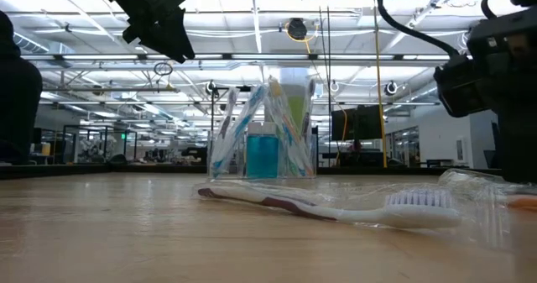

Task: Pick & Place toothbrushing station
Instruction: Put the orange toothbrush into the transparent organizer

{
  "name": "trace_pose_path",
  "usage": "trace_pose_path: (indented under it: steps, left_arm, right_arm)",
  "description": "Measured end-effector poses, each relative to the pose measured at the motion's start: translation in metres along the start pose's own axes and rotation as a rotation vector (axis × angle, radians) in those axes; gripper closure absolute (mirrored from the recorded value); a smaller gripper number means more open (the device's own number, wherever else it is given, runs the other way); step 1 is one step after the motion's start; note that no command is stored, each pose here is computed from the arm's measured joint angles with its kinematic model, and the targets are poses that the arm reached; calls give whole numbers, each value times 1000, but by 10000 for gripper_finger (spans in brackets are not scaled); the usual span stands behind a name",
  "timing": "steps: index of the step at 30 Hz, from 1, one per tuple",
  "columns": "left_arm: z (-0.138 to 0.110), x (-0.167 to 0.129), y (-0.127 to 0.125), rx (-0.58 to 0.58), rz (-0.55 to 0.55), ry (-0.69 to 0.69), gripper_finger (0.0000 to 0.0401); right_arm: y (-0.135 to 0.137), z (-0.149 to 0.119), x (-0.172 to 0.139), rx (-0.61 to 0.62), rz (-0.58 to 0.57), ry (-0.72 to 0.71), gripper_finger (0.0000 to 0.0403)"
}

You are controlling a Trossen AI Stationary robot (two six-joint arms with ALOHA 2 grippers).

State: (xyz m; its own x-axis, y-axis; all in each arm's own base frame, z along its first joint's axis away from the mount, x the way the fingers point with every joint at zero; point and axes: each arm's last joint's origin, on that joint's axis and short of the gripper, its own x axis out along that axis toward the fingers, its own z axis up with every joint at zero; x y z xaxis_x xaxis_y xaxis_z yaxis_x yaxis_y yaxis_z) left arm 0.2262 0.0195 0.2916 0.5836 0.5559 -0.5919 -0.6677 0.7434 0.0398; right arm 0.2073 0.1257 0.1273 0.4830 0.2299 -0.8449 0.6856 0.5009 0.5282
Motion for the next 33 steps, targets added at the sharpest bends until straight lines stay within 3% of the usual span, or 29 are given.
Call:
trace_pose_path:
  steps: [6, 13, 18, 26, 33]
  left_arm:
    - [0, 0, 0, 0, 0, 0, 226]
    - [0, 0, 0, 0, 0, 0, 226]
    - [0, 0, 0, 0, 0, 0, 226]
    - [0, 0, 0, 0, -1, -1, 226]
    - [0, 0, 0, 5, -3, -3, 226]
  right_arm:
    - [3, 4, 1, -6, 39, -52, 238]
    - [-1, 10, 7, -86, 6, -88, 251]
    - [-4, 11, 8, -130, -10, -115, 294]
    - [-4, 12, 7, -195, -9, -128, 393]
    - [5, 26, -2, -250, 86, -185, 395]
